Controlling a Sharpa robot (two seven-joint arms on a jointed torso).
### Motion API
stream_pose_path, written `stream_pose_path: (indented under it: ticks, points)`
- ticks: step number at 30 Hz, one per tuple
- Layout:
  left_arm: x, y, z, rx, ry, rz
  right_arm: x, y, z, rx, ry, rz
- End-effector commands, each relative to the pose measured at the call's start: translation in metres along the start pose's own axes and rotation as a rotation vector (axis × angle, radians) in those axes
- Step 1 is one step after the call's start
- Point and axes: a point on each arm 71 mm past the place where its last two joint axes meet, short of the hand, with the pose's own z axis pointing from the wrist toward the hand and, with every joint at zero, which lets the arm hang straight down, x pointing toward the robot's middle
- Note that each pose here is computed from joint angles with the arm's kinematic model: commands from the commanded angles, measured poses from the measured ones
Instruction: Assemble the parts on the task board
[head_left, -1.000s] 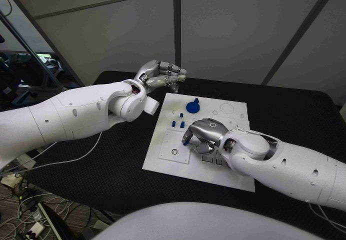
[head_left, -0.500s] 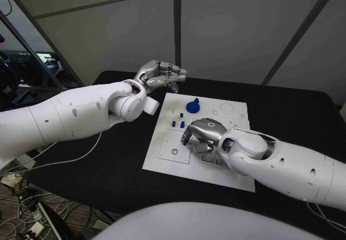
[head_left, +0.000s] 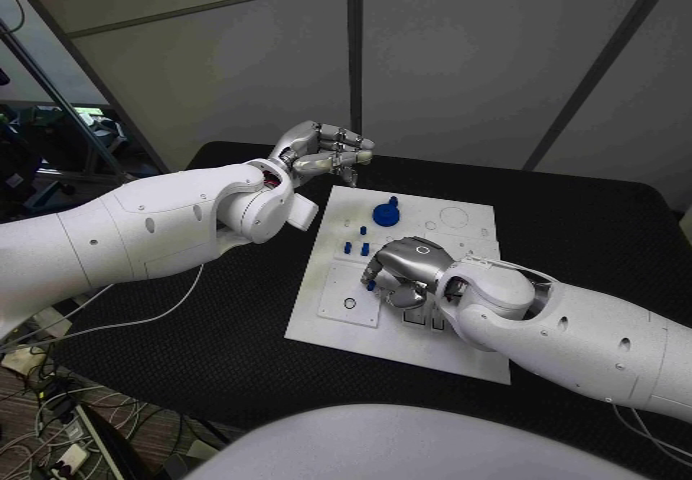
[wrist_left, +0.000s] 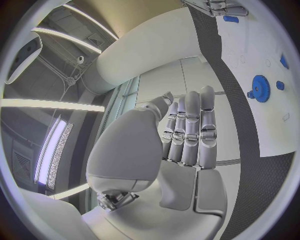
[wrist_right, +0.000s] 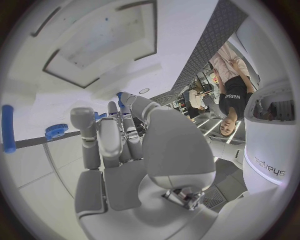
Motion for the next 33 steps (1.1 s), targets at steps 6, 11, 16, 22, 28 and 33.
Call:
stream_pose_path:
  ticks: [6, 11, 16, 22, 28, 33]
  points:
    - [0.001, -0.0007, 0.0001, -0.003, 0.022, -0.009, -0.008, -0.002, -0.004, -0.011, -0.106, 0.018]
    - [0.0007, -0.0001, -0.0001, -0.012, 0.025, -0.01, -0.011, -0.003, -0.008, -0.02, -0.139, 0.041]
    - [0.0001, 0.0002, -0.0003, -0.013, 0.027, -0.01, -0.016, -0.006, -0.023, -0.021, -0.166, 0.077]
    - [-0.0008, 0.0004, -0.0008, -0.014, 0.032, -0.011, -0.036, -0.028, -0.052, 0.063, -0.162, 0.106]
    - [-0.001, 0.001, -0.0005, -0.013, 0.036, -0.013, -0.055, -0.061, -0.075, 0.177, -0.106, 0.065]
    - [-0.0006, 0.0017, 0.0, -0.015, 0.037, -0.013, -0.058, -0.076, -0.082, 0.226, -0.086, 0.029]
